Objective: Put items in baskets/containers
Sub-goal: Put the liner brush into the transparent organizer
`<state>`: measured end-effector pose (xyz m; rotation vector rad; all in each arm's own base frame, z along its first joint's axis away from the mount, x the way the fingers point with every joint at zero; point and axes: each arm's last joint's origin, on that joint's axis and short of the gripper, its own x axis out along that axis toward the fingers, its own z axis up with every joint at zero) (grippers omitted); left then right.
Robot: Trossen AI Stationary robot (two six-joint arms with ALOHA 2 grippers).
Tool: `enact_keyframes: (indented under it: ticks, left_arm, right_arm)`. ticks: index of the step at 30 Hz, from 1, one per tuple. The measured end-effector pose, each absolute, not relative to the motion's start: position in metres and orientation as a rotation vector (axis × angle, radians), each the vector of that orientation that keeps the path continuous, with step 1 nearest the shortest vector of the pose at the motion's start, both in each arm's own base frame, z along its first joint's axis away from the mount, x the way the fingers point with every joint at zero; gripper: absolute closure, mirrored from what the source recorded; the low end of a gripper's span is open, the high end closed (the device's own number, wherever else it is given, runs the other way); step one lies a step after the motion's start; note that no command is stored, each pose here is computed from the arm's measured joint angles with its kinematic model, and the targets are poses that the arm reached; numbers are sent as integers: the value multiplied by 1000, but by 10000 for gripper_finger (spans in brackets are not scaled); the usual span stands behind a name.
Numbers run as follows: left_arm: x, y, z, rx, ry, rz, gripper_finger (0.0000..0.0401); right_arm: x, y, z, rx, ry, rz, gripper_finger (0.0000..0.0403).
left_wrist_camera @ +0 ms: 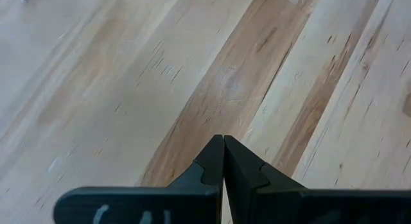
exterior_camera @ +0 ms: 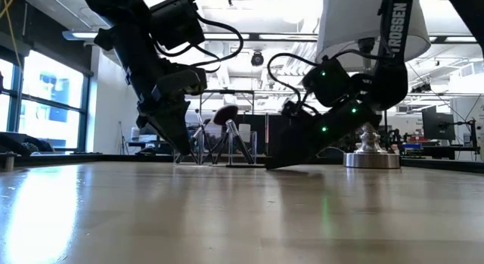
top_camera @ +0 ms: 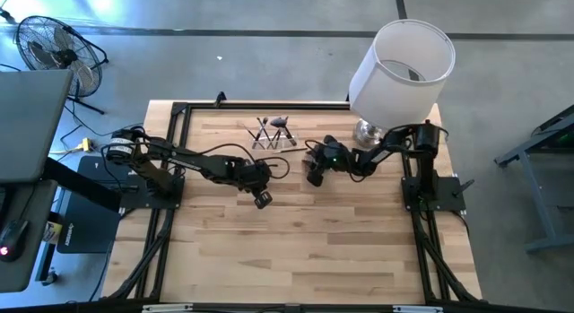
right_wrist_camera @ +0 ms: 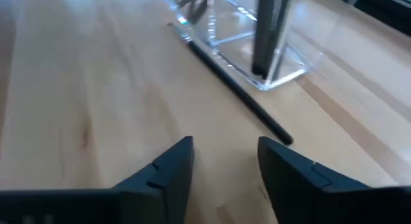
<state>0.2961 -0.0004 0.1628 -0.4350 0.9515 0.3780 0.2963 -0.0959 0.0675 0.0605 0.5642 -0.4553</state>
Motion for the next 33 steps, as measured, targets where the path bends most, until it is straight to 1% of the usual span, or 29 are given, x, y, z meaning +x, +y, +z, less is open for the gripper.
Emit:
enact_keyframes:
  ticks: [3,6,9,14,20,23,25,28,30,33]
  left_arm:
    - [296,-1,163,-443,957,366,401]
    - [296,-1,163,-458,959,361,401]
    - [296,-1,163,-475,955,369,401]
    - [296,-1,163,-477,953,370,401]
    - [297,0,163,-465,937,390,401]
    - [298,0,164,-464,922,391,401]
    - [299,0,164,-463,915,391,401]
    - [298,0,164,-462,916,391,401]
    - [298,0,165,-462,916,391,401]
    - [299,0,165,-465,916,386,401]
  right_arm:
    - [295,-99,64,122,560,-504,219]
    - [293,-98,62,134,570,-534,203]
    - [293,-96,62,143,576,-553,197]
    - [291,-101,62,104,567,-666,196]
    - [298,-116,66,33,571,-614,196]
    - [303,-126,63,30,576,-522,197]
    - [305,-129,58,27,597,-428,200]
    - [306,-125,56,-30,644,-392,211]
    - [306,-123,55,-2,654,-337,226]
    - [307,-117,54,35,667,-316,264]
